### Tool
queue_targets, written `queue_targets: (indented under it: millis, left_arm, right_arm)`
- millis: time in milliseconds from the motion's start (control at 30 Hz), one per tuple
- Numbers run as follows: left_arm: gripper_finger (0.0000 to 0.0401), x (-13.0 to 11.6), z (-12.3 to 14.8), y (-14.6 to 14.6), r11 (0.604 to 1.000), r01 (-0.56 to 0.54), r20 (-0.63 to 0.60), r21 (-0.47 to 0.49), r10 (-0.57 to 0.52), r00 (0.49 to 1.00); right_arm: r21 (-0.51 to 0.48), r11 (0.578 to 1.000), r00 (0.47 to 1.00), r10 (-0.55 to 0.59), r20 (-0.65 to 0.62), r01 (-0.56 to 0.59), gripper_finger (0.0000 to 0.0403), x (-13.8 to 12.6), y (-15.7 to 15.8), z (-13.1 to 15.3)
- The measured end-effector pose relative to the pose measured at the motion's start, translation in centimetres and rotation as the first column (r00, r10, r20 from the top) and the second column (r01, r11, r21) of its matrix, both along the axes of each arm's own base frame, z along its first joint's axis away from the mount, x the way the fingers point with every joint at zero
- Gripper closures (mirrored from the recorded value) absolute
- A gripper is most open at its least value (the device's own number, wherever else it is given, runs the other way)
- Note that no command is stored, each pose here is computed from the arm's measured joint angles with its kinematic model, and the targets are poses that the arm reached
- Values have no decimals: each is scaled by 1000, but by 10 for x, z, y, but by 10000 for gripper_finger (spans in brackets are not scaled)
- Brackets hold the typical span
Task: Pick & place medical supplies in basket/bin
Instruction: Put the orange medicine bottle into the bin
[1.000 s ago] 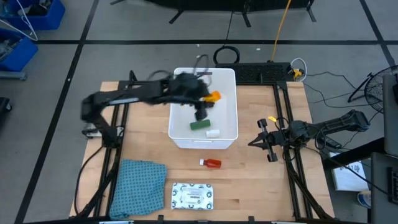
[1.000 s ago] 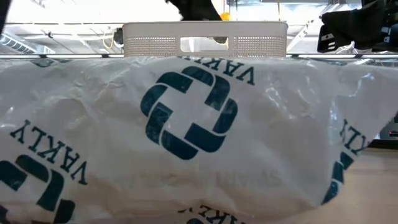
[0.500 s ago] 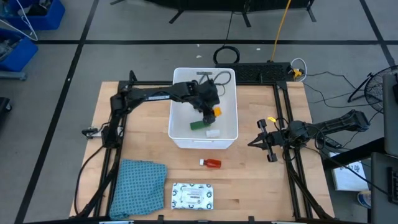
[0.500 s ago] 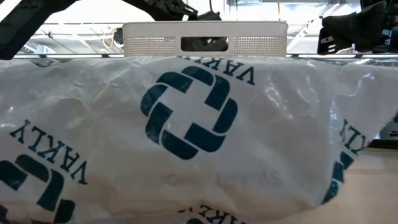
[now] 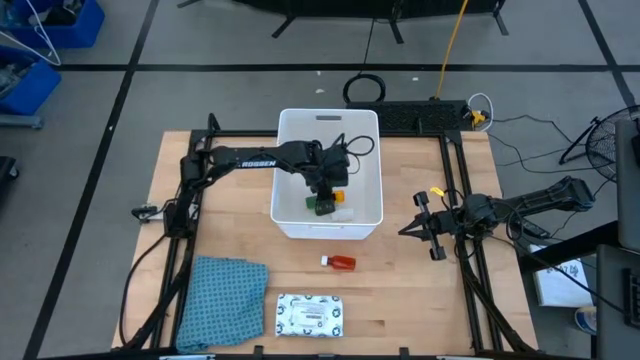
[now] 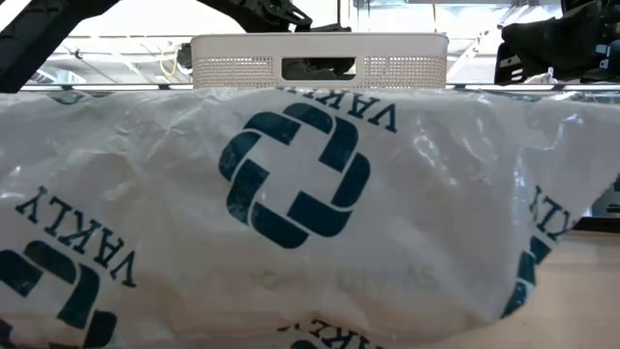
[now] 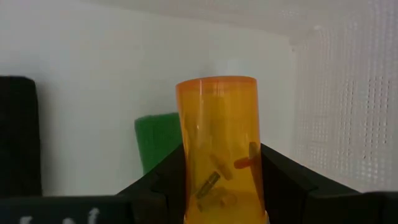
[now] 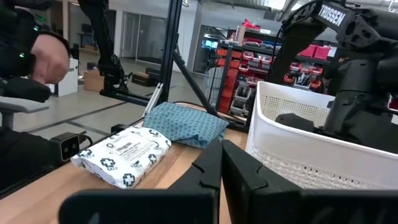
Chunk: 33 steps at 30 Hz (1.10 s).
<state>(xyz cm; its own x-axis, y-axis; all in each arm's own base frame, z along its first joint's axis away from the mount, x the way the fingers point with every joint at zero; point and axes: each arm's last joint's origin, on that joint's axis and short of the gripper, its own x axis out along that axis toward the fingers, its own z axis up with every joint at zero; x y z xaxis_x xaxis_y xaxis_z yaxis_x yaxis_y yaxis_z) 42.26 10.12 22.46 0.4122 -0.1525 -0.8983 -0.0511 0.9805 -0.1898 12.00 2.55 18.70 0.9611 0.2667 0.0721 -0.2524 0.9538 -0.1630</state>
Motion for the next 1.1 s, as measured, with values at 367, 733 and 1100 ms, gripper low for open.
queue_targets:
  millis: [367, 733, 1100]
  left_arm:
    - [246, 3, 0, -18, 976, 209, 18, 64, -210, 977]
    - [246, -4, 0, -9, 941, 317, -29, 122, -316, 948]
    - [244, -15, 96, 13, 891, 344, 116, 295, -391, 913]
  right_arm:
    - [-8, 1000, 1000, -1, 2, 1, 403, 0, 0, 0]
    - [-36, 999, 1000, -7, 29, 8, 403, -1, 0, -7]
    - [-67, 997, 995, 49, 90, -43, 403, -2, 1, -2]
